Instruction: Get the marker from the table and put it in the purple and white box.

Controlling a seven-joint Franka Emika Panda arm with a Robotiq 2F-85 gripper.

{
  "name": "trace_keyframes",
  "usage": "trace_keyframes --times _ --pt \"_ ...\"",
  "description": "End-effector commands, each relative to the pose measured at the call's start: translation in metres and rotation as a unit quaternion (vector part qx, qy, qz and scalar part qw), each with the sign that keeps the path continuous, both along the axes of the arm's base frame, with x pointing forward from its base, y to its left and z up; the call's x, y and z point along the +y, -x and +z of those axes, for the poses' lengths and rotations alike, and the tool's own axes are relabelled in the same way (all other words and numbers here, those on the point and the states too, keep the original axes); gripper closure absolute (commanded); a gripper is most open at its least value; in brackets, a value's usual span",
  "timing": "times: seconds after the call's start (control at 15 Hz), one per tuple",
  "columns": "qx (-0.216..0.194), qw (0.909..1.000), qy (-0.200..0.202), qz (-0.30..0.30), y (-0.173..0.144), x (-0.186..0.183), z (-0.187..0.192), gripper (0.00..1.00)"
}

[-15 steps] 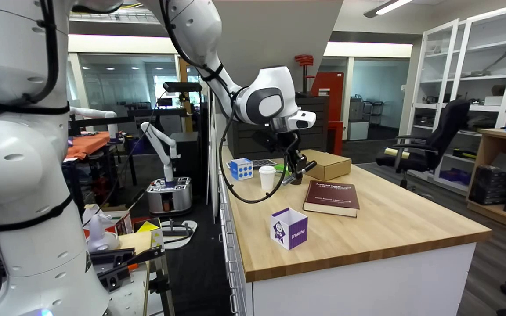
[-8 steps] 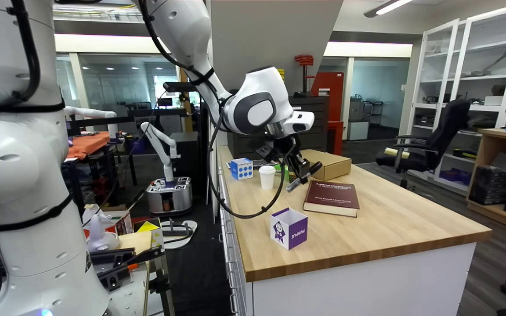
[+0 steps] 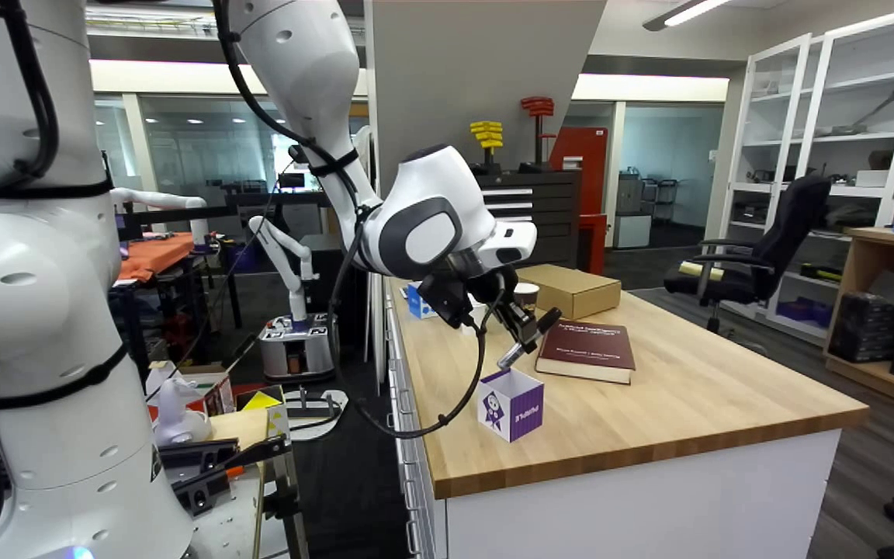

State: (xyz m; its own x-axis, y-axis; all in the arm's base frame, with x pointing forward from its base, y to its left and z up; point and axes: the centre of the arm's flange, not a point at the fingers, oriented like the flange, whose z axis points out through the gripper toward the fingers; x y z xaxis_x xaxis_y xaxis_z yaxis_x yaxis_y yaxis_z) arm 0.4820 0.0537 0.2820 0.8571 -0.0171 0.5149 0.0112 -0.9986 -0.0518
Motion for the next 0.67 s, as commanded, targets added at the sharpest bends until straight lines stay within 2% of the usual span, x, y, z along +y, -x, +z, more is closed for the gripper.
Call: trace_keyframes --times 0.0,0.27,0.6 --pt "-0.040 0.9992 -0.002 0.002 0.028 0.002 -0.006 0.94" --pt "-0.057 0.9983 -0.013 0.005 0.030 0.007 -0.014 0.94" --pt "-0.055 0.9982 -0.015 0.019 0.026 0.021 -0.028 0.94"
